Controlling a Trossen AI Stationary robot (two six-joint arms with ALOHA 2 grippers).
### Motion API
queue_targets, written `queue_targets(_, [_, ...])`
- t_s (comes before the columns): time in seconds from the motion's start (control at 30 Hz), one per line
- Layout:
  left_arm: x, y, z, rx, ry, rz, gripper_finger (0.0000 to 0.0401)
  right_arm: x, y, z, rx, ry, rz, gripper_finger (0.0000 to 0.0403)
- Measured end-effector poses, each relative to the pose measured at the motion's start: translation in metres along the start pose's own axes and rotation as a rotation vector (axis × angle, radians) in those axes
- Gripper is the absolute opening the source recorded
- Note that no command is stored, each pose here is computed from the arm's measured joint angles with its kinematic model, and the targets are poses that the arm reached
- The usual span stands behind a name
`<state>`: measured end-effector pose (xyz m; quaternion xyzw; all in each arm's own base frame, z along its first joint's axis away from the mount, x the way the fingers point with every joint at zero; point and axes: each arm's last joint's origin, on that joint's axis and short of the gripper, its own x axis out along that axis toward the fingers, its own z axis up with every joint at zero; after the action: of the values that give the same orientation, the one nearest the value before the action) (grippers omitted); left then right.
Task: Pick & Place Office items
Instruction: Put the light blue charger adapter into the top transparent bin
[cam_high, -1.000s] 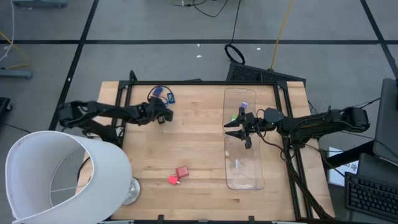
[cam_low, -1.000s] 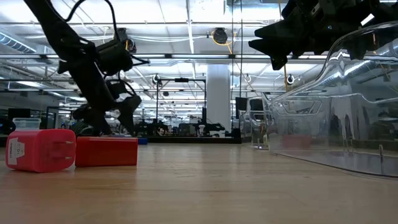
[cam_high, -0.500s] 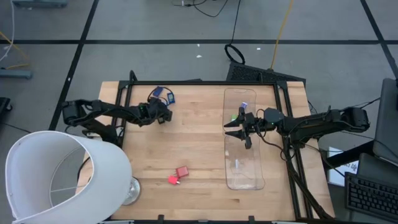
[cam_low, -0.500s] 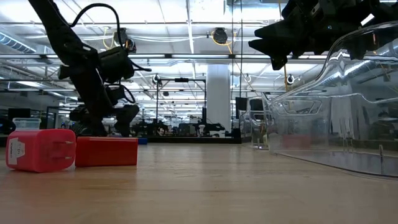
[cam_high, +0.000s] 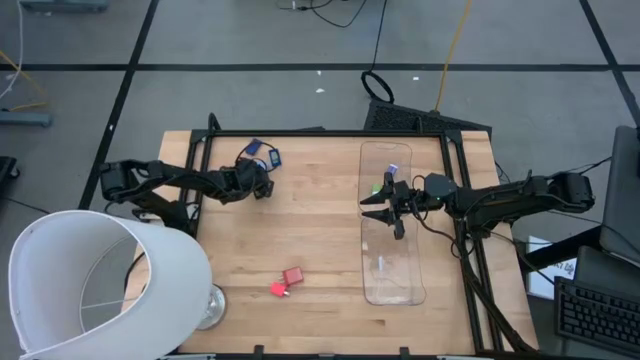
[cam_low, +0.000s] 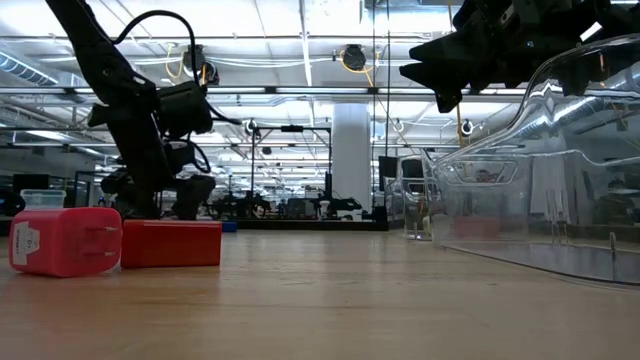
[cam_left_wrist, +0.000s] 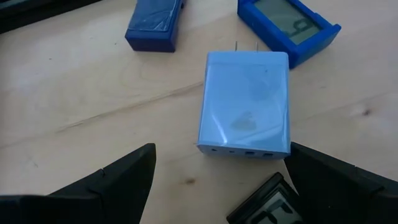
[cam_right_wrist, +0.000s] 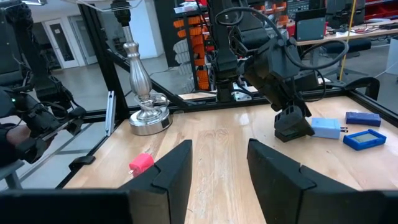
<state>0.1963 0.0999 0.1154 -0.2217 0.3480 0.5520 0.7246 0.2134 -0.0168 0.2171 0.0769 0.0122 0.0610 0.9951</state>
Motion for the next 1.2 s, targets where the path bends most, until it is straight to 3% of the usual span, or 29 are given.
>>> queue_targets(0.5, [-0.0001, -0.0022, 0.0027, 0.007, -0.025, -0.02, 0.0351, 0.0, 0.0, 0.0, 0.0, 0.0, 0.0, 0.0144])
queue_targets(0.67, [-0.0003, -0.0034, 0.0026, 0.058, -0.01, -0.049, 0.0351, 0.0, 0.0001, 0.0, 0.0, 0.0, 0.0, 0.0144])
queue_targets(1.2, [-0.0002, -0.0029, 0.0039, 0.02, -0.04, -0.023, 0.0351, 0.0, 0.0, 0.0, 0.0, 0.0, 0.0, 0.0144])
